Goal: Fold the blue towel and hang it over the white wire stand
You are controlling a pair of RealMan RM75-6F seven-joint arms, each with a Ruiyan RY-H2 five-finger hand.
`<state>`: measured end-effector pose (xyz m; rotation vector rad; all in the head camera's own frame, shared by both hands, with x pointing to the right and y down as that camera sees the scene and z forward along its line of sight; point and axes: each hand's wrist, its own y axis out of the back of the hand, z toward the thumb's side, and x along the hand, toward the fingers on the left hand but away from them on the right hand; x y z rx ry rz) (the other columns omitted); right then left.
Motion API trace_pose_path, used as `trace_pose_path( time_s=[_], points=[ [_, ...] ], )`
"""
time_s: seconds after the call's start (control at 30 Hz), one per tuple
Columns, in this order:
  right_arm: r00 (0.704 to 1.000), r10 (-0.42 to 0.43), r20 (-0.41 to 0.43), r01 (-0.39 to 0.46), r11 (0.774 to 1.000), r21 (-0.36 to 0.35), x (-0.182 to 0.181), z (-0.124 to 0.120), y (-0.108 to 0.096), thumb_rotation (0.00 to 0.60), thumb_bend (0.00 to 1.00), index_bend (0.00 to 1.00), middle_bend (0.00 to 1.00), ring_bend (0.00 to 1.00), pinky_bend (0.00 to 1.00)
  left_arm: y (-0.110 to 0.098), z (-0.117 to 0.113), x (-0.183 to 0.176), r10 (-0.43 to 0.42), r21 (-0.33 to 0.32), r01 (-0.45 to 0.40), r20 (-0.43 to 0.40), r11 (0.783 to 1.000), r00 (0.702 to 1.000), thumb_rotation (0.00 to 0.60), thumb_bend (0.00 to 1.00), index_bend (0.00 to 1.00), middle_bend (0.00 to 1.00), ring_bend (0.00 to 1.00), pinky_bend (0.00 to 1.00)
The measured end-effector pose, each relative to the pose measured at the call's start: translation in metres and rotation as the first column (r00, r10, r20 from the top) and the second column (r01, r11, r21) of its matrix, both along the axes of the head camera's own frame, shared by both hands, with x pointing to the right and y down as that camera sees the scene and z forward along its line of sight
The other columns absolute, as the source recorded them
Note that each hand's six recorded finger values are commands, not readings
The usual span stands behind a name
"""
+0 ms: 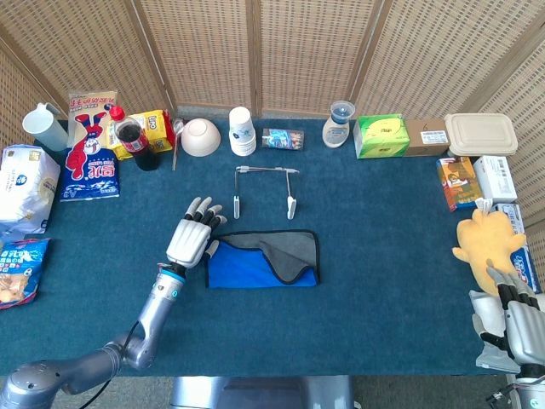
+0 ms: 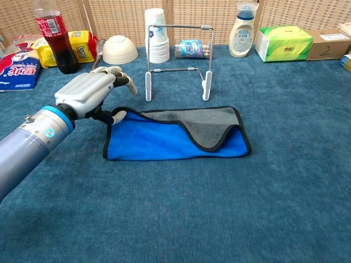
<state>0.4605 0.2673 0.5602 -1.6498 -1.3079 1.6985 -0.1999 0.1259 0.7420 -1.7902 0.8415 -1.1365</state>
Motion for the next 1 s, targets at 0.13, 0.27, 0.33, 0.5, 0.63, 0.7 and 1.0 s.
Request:
trace_pose_path(
  time_s=[0.13,0.27,0.33,0.5,0.63,0.7,1.0],
  points=[
    [1.000,0.004,0.000,-0.004,1.000,-0.001,0.001,0.000,0.001,0.600,0.36,0.07,0.12,0.03,0.00,-0.003,0.000,0.000,-0.008,0.011,0.008,0.005,1.000,1.000,0.600,0.32,0.29,0.21,0.00,0.00],
    [1.000,0.003,0.001,-0.003,1.000,0.002,0.001,-0.001,0.001,0.600,0.36,0.07,0.12,0.03,0.00,-0.005,0.000,-0.002,-0.014,0.014,0.014,0.012,1.000,1.000,0.600,0.32,0.29,0.20,0.00,0.00],
    [1.000,0.002,0.001,-0.002,1.000,0.003,0.001,-0.001,0.001,0.600,0.36,0.07,0.12,0.03,0.00,-0.005,0.000,-0.002,-0.013,0.012,0.012,0.013,1.000,1.000,0.600,0.32,0.29,0.20,0.00,0.00],
    [1.000,0.001,0.003,-0.001,1.000,0.003,0.000,-0.001,0.001,0.600,0.36,0.07,0.12,0.03,0.00,-0.001,-0.001,-0.001,-0.003,0.005,0.003,0.005,1.000,1.000,0.600,0.32,0.28,0.20,0.00,0.00],
    [1.000,0.000,0.005,0.000,1.000,0.005,0.000,-0.002,0.001,0.600,0.36,0.07,0.12,0.03,0.00,0.003,-0.006,0.001,0.005,0.008,-0.004,-0.020,1.000,1.000,0.600,0.32,0.28,0.20,0.00,0.00],
    [1.000,-0.002,0.007,0.002,1.000,0.008,0.000,-0.002,0.000,0.600,0.36,0.07,0.12,0.03,0.00,0.004,-0.010,0.002,0.010,0.013,-0.010,-0.034,1.000,0.999,0.600,0.32,0.28,0.20,0.00,0.00],
    [1.000,-0.016,0.025,0.016,1.000,0.016,-0.004,-0.003,-0.004,0.600,0.36,0.07,0.12,0.03,0.00,0.014,-0.031,0.005,0.024,0.014,-0.022,-0.116,1.000,0.993,0.600,0.32,0.28,0.20,0.00,0.00]
  ],
)
